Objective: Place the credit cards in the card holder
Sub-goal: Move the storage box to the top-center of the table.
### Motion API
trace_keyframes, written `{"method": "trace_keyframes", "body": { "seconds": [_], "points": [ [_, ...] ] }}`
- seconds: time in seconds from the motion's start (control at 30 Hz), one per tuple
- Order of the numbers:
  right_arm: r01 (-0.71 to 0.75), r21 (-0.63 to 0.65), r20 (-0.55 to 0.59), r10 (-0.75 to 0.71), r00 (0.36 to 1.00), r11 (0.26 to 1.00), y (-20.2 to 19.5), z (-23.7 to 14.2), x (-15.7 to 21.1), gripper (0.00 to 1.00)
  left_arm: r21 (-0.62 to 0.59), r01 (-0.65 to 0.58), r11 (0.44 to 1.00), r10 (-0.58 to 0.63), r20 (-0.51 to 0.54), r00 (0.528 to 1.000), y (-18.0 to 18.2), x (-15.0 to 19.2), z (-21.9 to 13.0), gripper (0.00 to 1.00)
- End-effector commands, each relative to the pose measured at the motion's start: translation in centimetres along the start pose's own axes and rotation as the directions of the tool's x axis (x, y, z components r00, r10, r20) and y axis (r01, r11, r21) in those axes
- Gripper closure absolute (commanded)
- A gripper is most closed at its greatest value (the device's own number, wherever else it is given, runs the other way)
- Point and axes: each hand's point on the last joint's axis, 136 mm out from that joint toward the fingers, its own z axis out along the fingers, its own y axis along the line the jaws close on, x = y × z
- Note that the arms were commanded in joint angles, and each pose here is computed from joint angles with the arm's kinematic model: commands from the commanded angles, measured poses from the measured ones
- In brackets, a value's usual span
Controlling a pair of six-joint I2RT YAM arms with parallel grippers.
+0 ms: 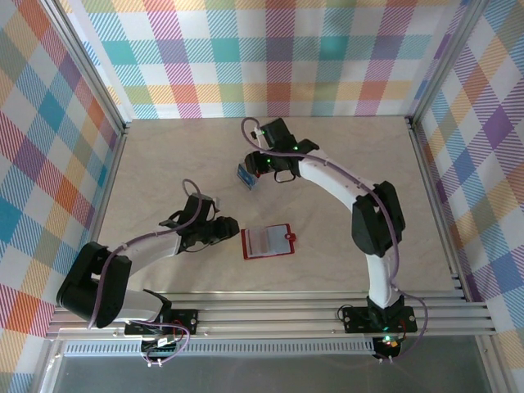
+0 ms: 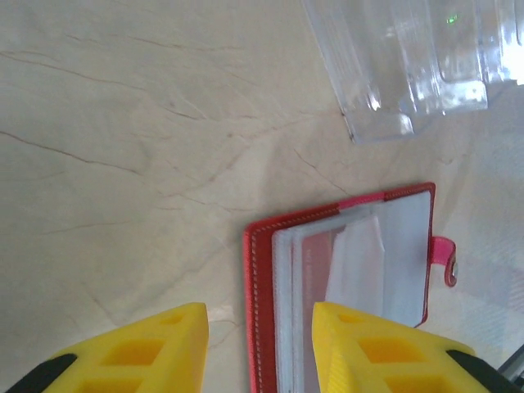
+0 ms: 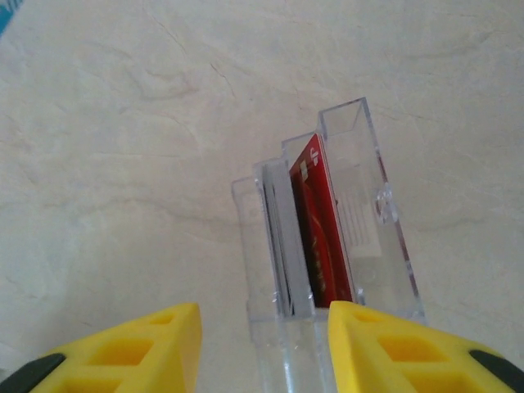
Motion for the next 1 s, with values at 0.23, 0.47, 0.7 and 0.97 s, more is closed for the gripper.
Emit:
{"method": "trace_keyframes", "body": {
  "seconds": [0.23,0.47,0.7,0.97],
  "points": [
    [0.097,-0.031,-0.083,-0.099,0.992,0.995,-1.2,3.9,0.0,0.55,0.065,0.149,0.987,-0.157,0.144,0.977,-2.7,-5.6,-1.4,0.65],
    [0.114,-0.029,-0.111,-0.117,0.987,0.993,-1.8,5.0,0.9,0.56,0.081,0.211,0.974,-0.223,0.179,0.958,-2.8,-10.3,0.6,0.67],
    [0.146,-0.018,-0.118,-0.148,0.982,0.989,-2.3,5.4,1.6,0.56,0.087,0.23,0.969,-0.239,0.12,0.964,-2.6,-13.0,4.7,0.69],
    [0.142,-0.069,-0.159,-0.151,0.976,0.987,-1.6,5.8,2.6,0.57,0.091,0.215,0.972,-0.222,0.076,0.972,-2.3,-14.2,8.2,0.71]
  ]
}}
